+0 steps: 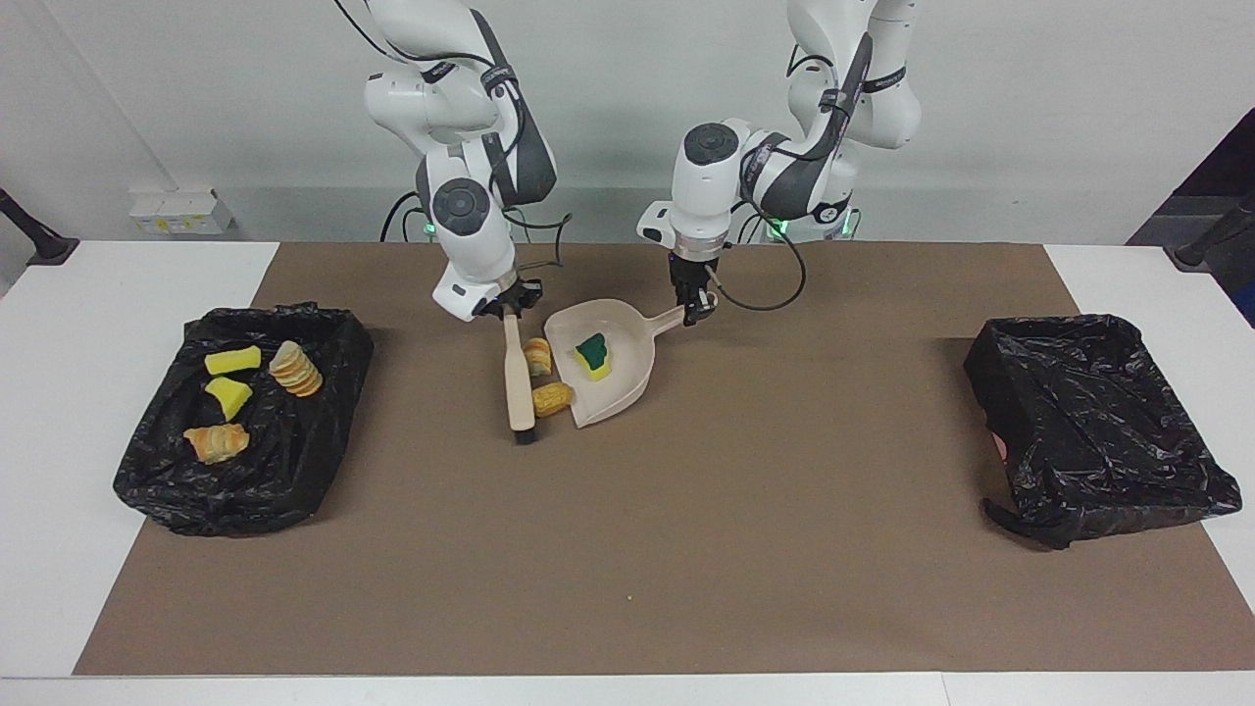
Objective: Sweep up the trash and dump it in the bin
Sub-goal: 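Brush the last roll into the dustpan with the right gripper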
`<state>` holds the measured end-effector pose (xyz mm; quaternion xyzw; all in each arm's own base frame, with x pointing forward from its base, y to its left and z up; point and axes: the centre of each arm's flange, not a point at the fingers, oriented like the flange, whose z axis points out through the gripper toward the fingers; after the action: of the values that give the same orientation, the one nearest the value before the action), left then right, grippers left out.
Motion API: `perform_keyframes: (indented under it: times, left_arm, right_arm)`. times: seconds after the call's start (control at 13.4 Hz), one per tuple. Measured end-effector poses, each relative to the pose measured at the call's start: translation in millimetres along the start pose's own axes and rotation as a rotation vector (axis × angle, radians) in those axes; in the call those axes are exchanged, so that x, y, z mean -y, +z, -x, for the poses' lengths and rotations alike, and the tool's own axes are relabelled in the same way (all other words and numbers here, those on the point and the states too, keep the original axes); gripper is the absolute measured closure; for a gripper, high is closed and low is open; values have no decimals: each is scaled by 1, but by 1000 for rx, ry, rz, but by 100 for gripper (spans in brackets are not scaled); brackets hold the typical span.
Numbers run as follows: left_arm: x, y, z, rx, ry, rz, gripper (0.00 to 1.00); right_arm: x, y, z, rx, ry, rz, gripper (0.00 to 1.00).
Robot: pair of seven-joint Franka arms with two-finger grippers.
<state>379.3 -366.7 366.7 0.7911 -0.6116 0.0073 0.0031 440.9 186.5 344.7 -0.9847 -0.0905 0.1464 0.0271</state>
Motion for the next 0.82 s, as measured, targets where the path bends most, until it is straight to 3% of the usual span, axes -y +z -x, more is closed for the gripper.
perform_keyframes:
  times: [0.37,0.82]
  left_arm:
    - [0,0,0,0,-2,0,67]
    - [0,0,0,2,49,2,67]
  right_arm:
    - [70,3,16,22,-67,-93,74]
    - [35,-42,31,52,5,-109,74]
